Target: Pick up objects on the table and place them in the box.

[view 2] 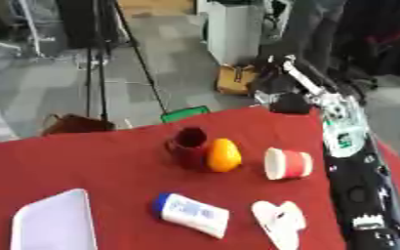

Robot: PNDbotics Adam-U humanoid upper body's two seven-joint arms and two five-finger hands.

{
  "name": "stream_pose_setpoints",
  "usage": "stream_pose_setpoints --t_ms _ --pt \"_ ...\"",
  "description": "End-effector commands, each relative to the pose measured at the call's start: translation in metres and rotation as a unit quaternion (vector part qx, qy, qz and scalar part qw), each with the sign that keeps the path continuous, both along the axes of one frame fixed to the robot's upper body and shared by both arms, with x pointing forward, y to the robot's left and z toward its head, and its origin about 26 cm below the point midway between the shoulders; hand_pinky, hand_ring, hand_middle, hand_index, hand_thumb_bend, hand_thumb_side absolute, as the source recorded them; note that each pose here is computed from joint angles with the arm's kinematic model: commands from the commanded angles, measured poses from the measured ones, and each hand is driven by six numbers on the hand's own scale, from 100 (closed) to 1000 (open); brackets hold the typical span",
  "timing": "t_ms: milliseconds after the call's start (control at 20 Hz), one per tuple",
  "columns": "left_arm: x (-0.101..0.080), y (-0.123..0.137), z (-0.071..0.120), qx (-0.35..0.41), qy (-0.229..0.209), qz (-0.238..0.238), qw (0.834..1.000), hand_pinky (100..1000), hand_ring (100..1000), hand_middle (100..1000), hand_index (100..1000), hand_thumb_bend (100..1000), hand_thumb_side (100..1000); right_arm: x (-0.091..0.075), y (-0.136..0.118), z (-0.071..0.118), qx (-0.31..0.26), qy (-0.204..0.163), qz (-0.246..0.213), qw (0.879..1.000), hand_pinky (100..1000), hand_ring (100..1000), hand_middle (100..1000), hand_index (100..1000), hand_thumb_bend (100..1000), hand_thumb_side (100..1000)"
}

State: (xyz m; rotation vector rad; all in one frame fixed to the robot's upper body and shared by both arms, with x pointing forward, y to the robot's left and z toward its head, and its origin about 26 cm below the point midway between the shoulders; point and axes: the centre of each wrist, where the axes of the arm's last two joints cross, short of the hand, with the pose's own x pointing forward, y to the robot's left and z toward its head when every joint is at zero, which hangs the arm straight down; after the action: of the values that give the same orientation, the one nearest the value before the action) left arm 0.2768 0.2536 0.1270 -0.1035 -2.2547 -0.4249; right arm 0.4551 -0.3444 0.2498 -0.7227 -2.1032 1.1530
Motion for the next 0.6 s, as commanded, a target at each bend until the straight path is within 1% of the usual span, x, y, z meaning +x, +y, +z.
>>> stream_pose_setpoints --t_ms 50,600 --pt "-0.0011 0.0028 0.0091 0.008 -0.018 0.001 1.0 720 697 681 809 463 990 -0.0053 -0.009 0.0206 -0.009 -0.024 -0.007 1.0 592 679 682 842 260 518" --pt "-0.001 0.003 0.0091 0.009 -0.02 0.0 1.0 720 698 681 809 462 987 -0.0045 -0.0106 0.0147 -0.02 -0.012 -0.011 1.0 594 681 683 842 261 522"
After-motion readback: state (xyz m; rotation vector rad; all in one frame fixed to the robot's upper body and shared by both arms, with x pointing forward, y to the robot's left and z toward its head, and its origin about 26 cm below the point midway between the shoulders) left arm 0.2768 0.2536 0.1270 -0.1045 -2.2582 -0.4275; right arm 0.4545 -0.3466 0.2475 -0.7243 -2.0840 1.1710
